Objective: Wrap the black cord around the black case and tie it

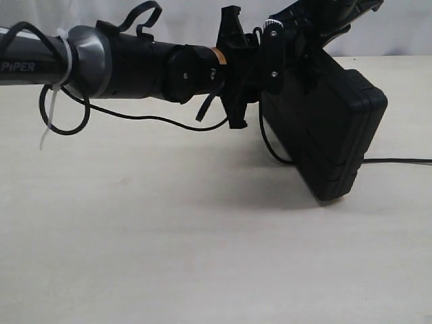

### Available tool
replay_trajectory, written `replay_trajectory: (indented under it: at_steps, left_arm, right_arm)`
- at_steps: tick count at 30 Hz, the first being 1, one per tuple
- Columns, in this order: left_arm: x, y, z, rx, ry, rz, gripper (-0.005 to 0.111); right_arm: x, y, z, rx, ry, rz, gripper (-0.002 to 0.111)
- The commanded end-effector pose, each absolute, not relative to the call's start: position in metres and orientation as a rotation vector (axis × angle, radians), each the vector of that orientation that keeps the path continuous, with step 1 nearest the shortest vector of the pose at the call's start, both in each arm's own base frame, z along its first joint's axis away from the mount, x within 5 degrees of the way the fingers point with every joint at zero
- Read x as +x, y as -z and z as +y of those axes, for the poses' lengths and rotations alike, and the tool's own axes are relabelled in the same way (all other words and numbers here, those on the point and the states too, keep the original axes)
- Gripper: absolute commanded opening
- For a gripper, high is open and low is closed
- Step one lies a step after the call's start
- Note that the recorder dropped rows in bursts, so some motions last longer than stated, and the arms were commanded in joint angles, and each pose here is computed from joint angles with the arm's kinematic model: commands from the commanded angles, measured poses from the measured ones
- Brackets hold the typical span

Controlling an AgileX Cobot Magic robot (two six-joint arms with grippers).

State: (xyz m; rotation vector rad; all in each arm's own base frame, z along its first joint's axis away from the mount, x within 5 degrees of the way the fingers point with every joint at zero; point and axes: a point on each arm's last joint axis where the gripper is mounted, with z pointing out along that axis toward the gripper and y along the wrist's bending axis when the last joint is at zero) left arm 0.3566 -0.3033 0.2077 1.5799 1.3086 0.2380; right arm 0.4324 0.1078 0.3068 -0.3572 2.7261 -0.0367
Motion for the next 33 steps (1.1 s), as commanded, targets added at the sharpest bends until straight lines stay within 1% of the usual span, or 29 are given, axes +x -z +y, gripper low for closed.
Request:
replay_trajectory:
  at_steps: [1, 4, 6, 8, 11, 13, 19, 23, 27, 33]
  left_arm:
    - [0.366, -0.203, -0.299, 1.537, -0.285, 1.289, 0.050]
    - [0.362, -0.198, -0.306, 1.564, -0.286, 1.262, 0.050]
    - [0.361, -0.195, -0.310, 1.578, -0.307, 1.219, 0.046]
    - [0.362, -0.194, -0.313, 1.545, -0.322, 1.195, 0.036]
    - [0.364, -0.190, -0.314, 1.515, -0.328, 1.188, 0.013]
    - [0.364, -0.190, -0.314, 1.505, -0.314, 1.213, 0.000]
    - [0.359, -0.182, -0.315, 1.584, -0.279, 1.251, 0.000]
    - [0.348, -0.181, -0.327, 1.616, -0.255, 1.227, 0.000]
    - [0.337, -0.188, -0.343, 1.573, -0.259, 1.145, 0.000]
    - [0.329, -0.195, -0.352, 1.525, -0.263, 1.088, 0.000]
  right_arm:
    - [0.431, -0.311, 0.108, -0.355, 0.022, 2.709, 0.004]
    - [0.431, -0.311, 0.108, -0.355, 0.022, 2.709, 0.004]
    - [0.431, -0.311, 0.108, -0.355, 0.022, 2.709, 0.004]
    - [0.431, -0.311, 0.108, -0.355, 0.018, 2.709, 0.004]
    - [0.431, -0.311, 0.108, -0.355, 0.018, 2.709, 0.004]
    - [0.431, -0.311, 0.108, -0.355, 0.018, 2.709, 0.004]
    - [0.431, -0.311, 0.108, -0.355, 0.018, 2.709, 0.004]
    - [0.431, -0.311, 0.108, -0.355, 0.018, 2.709, 0.004]
    - [0.431, -0.311, 0.108, -0.355, 0.018, 2.709, 0.004]
    - [0.431, -0.311, 0.108, -0.355, 0.018, 2.709, 0.004]
